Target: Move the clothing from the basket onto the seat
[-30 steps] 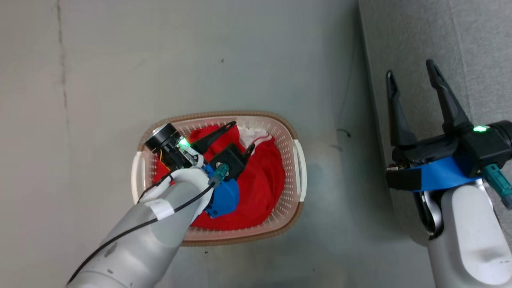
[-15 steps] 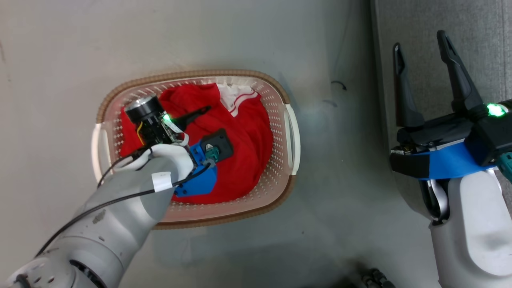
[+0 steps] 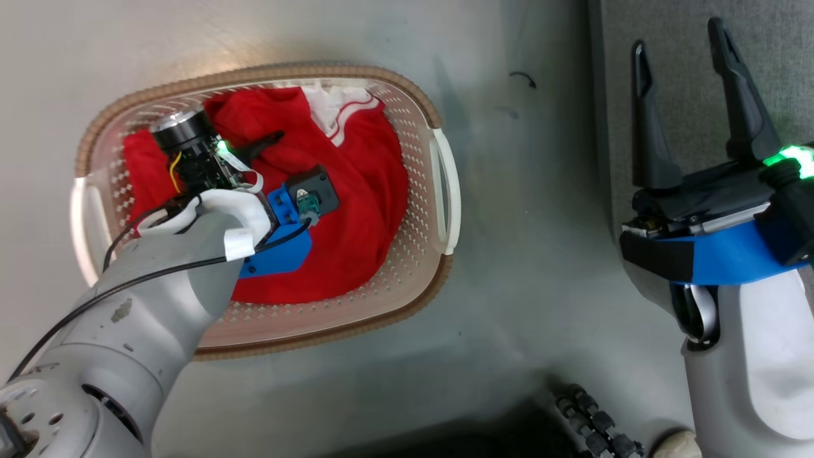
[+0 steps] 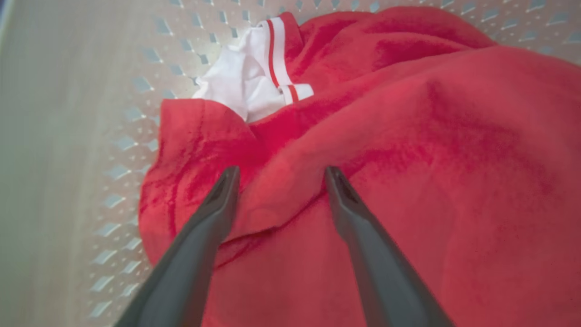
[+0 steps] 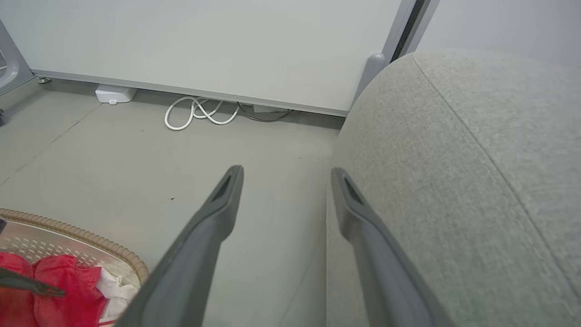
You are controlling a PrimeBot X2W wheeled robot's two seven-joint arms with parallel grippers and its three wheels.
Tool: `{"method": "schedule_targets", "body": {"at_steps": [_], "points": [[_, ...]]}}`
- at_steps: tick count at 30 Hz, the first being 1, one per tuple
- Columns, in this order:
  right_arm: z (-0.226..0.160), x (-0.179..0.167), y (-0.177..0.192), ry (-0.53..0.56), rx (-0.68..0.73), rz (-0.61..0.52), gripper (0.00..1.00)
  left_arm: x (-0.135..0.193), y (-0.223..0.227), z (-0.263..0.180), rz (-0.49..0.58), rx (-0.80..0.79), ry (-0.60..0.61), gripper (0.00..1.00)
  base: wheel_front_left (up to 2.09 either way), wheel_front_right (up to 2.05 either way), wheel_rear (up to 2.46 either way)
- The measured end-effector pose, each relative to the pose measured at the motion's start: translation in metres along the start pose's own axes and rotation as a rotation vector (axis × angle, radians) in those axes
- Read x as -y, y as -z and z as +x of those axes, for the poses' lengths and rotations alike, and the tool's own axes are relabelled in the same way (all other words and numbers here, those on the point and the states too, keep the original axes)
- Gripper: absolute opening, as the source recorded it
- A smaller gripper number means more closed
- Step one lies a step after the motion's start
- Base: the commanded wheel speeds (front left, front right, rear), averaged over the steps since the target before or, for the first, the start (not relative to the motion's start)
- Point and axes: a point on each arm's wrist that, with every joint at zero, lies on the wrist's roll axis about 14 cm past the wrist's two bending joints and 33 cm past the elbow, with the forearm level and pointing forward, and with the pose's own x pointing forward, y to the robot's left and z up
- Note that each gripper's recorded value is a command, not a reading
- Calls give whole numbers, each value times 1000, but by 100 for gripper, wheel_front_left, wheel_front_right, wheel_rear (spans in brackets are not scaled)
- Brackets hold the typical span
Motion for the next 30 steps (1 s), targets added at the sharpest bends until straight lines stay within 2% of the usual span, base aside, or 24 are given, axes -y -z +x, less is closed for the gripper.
{"method": "schedule_targets", "body": {"at_steps": [10,11,12,13,22,30], "points": [[-2,7,11,18,-20,-4,100,9,15,20,15,-70,42,100,0,0,0],[-2,8,12,20,-21,-4,100,11,17,20,13,-79,47,55,0,0,0],[-2,8,12,20,-22,-4,100,12,17,21,14,-81,50,20,0,0,0],[-2,8,12,21,-21,-5,100,13,18,22,13,-83,52,0,0,0,0],[1,5,7,15,-4,4,100,12,8,16,3,-34,43,0,0,0,0],[2,2,-14,9,41,15,100,-2,-14,-3,-22,44,-6,0,0,0,0]]}}
